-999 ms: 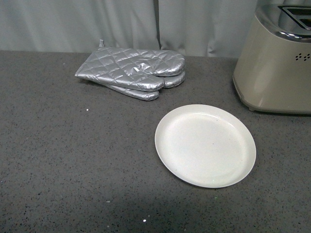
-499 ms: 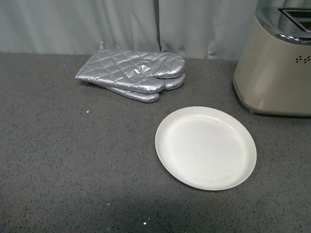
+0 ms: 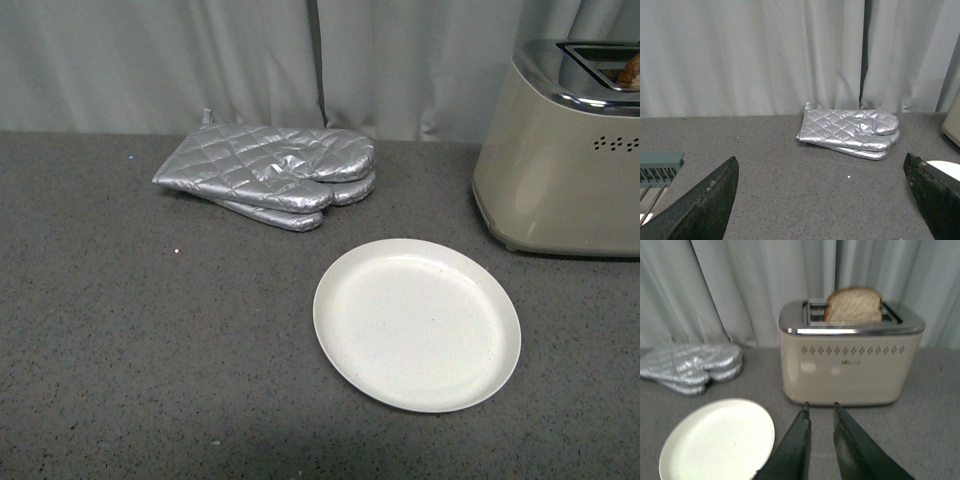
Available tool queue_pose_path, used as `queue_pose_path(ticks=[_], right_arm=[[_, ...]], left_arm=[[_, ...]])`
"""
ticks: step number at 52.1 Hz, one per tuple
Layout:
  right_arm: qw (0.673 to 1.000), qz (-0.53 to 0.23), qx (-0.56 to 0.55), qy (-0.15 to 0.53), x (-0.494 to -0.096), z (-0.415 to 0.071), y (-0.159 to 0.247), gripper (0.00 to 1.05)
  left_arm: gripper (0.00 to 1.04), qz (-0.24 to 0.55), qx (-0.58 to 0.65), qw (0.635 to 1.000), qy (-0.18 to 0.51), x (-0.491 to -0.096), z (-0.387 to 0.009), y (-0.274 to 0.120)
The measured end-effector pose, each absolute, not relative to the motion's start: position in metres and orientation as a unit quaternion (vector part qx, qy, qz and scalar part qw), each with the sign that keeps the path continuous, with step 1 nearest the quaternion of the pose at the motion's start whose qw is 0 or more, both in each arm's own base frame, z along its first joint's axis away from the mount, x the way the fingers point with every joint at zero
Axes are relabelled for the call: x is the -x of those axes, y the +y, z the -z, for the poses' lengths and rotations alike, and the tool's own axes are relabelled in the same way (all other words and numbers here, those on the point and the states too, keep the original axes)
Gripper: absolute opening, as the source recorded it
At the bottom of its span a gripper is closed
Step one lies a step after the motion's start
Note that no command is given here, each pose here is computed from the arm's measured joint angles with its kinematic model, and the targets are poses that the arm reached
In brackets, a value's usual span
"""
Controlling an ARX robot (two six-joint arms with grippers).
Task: Put bread into toaster
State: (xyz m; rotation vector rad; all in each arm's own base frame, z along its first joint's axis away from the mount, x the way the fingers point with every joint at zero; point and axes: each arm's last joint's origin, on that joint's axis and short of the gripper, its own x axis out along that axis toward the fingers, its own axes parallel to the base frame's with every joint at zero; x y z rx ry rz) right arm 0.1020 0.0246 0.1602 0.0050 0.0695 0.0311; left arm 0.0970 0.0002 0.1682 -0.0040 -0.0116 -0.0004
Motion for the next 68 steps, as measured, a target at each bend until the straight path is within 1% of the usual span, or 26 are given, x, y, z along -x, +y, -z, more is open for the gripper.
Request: queue_pose_path(ticks=[3,6,12,15,26,27,28,30,33,39,42,47,50,56,65,68], right_arm=[[1.000,-0.011,-0.008,0.002,-0.098,-0.165,0.015,0.00],[1.000,0.006,-0.006,-0.001,-0.098,-0.166,0.012,0.01],[1.000,0.014,-0.005,-0.007,-0.098,-0.167,0.020,0.01],[1.000,-0.003,-0.002,-0.003,-0.097,-0.167,0.025,0.02],[1.000,-0.002,-0.003,-0.004,-0.097,-0.167,0.024,0.51],[1.000,-0.002,-0.003,-0.004,-0.097,-0.167,0.024,0.55],[1.000,-0.002,-0.004,-0.004,-0.097,-0.167,0.024,0.56],[1.000,-0.006,-0.003,-0.003,-0.097,-0.166,0.024,0.51],[1.000,-0.008,-0.002,-0.001,-0.097,-0.166,0.022,0.41],[1.000,-0.005,-0.002,-0.002,-0.097,-0.166,0.017,0.25],[1.000,-0.005,-0.002,-0.002,-0.097,-0.166,0.015,0.14],[1.000,-0.006,-0.001,-0.001,-0.098,-0.165,0.012,0.00],[1.000,-0.020,-0.001,0.000,-0.097,-0.165,0.009,0.01],[1.000,0.003,-0.001,0.000,-0.098,-0.165,0.000,0.01],[1.000,-0.001,-0.001,0.000,-0.098,-0.165,0.000,0.01],[1.000,-0.001,0.000,0.000,-0.098,-0.165,0.000,0.10]], left_arm=[[0.98,0.000,0.002,1.000,-0.005,-0.097,-0.168,0.000],[0.98,-0.001,0.002,1.000,-0.006,-0.097,-0.168,0.000],[0.98,-0.002,0.002,1.000,-0.006,-0.097,-0.168,0.000],[0.98,-0.002,0.002,1.000,-0.006,-0.097,-0.168,0.000],[0.98,-0.001,0.002,1.000,-0.006,-0.097,-0.168,0.000],[0.98,-0.001,0.002,1.000,-0.006,-0.097,-0.168,0.000],[0.98,-0.001,0.002,1.000,-0.006,-0.097,-0.168,0.000],[0.98,-0.001,0.002,1.000,-0.006,-0.097,-0.168,0.000],[0.98,-0.001,0.002,1.000,-0.006,-0.097,-0.168,0.000],[0.98,-0.001,0.002,1.000,-0.006,-0.097,-0.168,0.000],[0.98,-0.001,0.002,1.000,-0.006,-0.097,-0.168,0.000],[0.98,-0.001,0.002,1.000,-0.006,-0.097,-0.168,0.000],[0.98,-0.001,0.002,1.000,-0.006,-0.097,-0.168,0.000],[0.98,-0.001,0.002,1.000,-0.006,-0.097,-0.168,0.000],[0.98,-0.001,0.002,1.000,-0.006,-0.097,-0.168,0.000],[0.98,-0.001,0.002,1.000,-0.006,-0.097,-0.168,0.000]])
